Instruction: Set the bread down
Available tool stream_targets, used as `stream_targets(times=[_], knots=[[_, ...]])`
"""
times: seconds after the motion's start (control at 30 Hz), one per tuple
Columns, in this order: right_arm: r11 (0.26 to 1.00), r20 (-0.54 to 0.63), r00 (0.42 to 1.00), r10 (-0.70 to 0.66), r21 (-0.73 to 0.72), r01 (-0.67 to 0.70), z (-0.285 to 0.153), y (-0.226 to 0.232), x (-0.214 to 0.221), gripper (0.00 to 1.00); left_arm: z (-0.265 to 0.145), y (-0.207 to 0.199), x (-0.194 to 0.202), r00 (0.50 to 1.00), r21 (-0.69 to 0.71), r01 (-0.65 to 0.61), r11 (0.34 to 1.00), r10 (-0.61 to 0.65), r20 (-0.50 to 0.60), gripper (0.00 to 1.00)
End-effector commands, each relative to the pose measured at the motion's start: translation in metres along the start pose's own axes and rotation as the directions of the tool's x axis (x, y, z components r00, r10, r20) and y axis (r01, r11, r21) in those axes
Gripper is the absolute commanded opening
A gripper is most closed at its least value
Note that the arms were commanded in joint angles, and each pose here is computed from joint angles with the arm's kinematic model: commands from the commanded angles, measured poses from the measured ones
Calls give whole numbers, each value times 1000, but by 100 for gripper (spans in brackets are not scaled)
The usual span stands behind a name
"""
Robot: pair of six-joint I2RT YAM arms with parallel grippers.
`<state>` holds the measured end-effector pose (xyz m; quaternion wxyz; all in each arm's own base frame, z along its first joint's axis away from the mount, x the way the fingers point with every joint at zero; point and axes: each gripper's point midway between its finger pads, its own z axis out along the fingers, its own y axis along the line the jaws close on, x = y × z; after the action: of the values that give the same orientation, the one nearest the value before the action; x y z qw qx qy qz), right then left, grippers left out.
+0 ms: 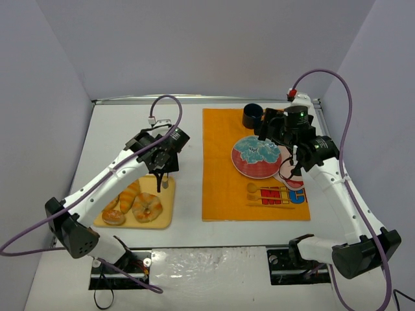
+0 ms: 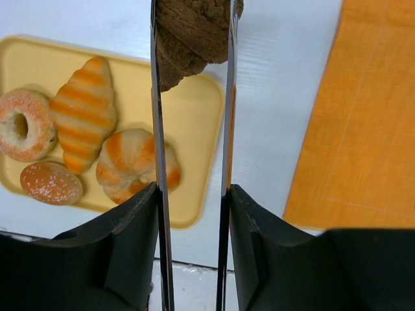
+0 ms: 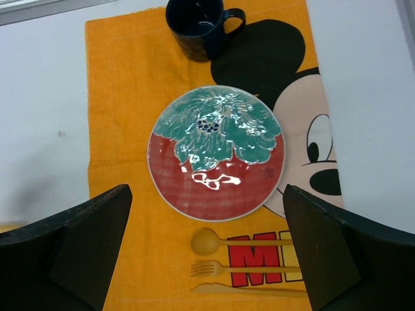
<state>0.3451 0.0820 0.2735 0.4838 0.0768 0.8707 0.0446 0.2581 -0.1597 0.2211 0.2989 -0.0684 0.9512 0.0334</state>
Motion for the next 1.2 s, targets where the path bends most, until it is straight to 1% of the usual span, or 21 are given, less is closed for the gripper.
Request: stream_targets(times=[0.0, 0.17, 0.23, 0.37, 0.47, 0.63, 0.83, 0.97, 1.03, 1.17], knots=[[993, 112, 993, 46, 98, -58, -17, -22, -29, 100, -10, -34, -34, 997, 95, -20, 995, 12, 76, 0], [982, 119, 991, 61, 169, -80, -20, -41, -29, 100, -10, -69, -54, 995, 165, -43, 985, 27, 95, 0], [977, 127, 989, 69, 190, -93, -22, -48, -30, 100, -5, -83, -57, 994, 173, -71, 982, 54, 96, 0], [968, 133, 988, 81, 225, -109, -25, -58, -29, 100, -10, -110, -74, 989, 219, -102, 970, 75, 127, 0], [966, 129, 988, 88, 231, -116, -26, -62, -26, 100, -3, -128, -75, 986, 230, -140, 963, 114, 122, 0], [953, 143, 984, 108, 267, -143, -31, -77, -27, 100, -8, -162, -81, 979, 298, -186, 936, 148, 143, 0], [926, 158, 978, 134, 332, -180, -41, -98, -20, 100, -5, -206, -75, 965, 370, -256, 893, 210, 159, 0], [909, 171, 974, 152, 363, -205, -47, -110, -17, 100, -9, -234, -73, 956, 439, -288, 851, 232, 178, 0], [901, 181, 971, 159, 376, -217, -51, -116, -16, 100, -6, -248, -64, 950, 472, -312, 825, 262, 170, 0], [895, 185, 969, 163, 386, -224, -54, -120, -15, 100, -8, -268, -59, 938, 519, -347, 781, 287, 196, 0]])
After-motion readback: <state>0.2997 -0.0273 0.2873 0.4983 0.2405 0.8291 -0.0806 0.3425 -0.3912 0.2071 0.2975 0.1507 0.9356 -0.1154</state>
